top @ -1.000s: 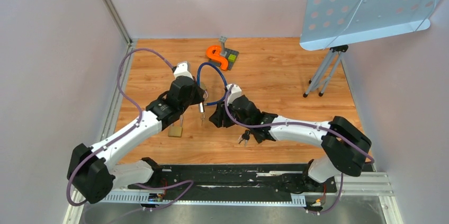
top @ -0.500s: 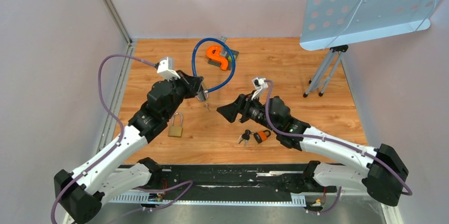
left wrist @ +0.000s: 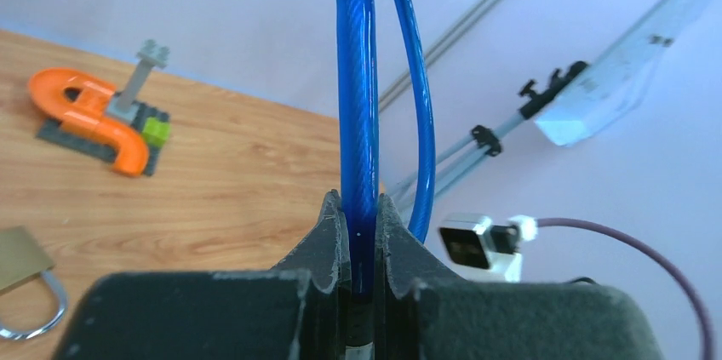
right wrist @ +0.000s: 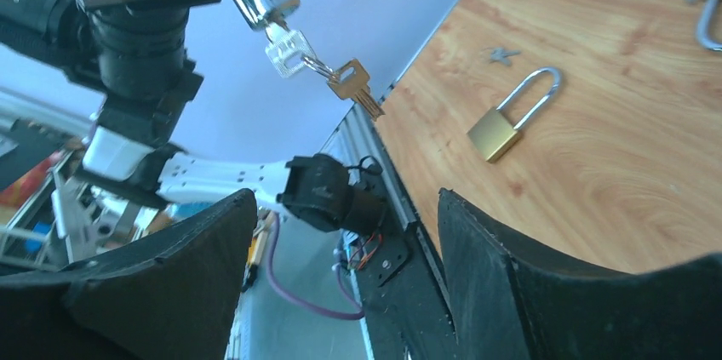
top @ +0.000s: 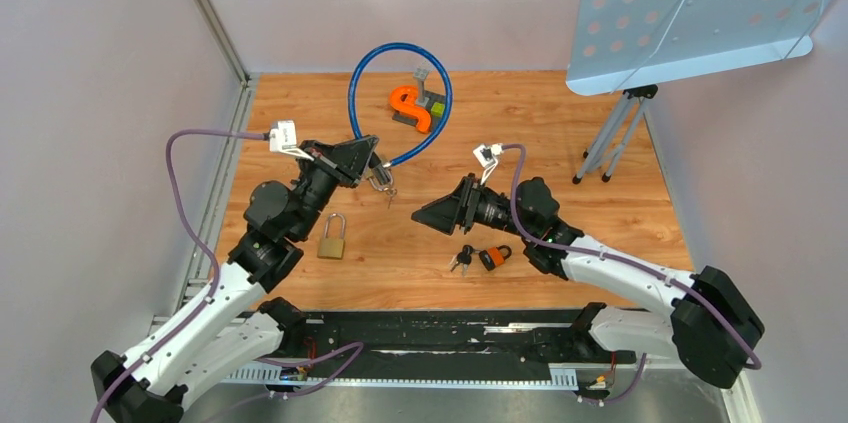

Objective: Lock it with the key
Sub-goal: Remove the key from the lock.

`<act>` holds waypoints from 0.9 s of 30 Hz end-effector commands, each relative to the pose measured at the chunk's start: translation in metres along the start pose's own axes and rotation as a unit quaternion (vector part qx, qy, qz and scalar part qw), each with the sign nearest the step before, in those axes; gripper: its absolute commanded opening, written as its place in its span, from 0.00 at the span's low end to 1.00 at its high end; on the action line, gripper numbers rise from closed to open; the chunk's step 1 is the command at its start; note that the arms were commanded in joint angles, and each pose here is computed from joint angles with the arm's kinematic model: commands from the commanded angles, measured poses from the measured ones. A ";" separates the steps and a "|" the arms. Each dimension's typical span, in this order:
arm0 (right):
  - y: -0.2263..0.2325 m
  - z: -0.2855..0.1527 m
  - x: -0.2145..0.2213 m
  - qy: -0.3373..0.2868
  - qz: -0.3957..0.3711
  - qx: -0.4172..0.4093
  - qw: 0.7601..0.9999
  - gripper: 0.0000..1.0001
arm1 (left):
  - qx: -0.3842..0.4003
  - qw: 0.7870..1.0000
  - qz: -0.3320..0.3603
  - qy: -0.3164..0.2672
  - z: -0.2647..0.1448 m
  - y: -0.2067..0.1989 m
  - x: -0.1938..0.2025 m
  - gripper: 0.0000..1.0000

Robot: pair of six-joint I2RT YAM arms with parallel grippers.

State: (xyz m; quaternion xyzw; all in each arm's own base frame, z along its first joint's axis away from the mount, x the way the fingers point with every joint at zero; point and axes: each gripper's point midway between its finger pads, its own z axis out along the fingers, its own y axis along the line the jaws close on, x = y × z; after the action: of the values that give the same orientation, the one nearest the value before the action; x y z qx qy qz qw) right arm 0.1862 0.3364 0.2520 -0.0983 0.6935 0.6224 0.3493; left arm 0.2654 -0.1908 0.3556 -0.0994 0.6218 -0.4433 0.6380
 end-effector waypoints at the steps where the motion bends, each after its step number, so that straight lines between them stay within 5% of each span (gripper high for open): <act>1: 0.054 -0.003 -0.005 0.034 -0.030 -0.131 0.990 0.76 | 0.127 0.989 -0.034 -0.069 -0.014 -0.064 -0.049 0.00; 10: 0.067 -0.011 -0.026 -0.018 -0.045 -0.178 0.983 0.75 | 0.205 0.973 -0.047 -0.096 -0.036 -0.091 -0.064 0.00; 27: 0.114 -0.008 -0.034 0.042 -0.133 -0.317 0.938 0.76 | 0.304 0.947 -0.073 -0.073 -0.054 -0.128 -0.064 0.00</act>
State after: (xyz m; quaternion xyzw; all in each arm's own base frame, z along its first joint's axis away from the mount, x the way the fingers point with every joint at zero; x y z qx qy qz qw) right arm 0.1575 0.3484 0.3341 -0.2680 0.5230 0.7403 0.3265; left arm 0.1911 -0.2094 0.4428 0.0162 0.4652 -0.6148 0.6366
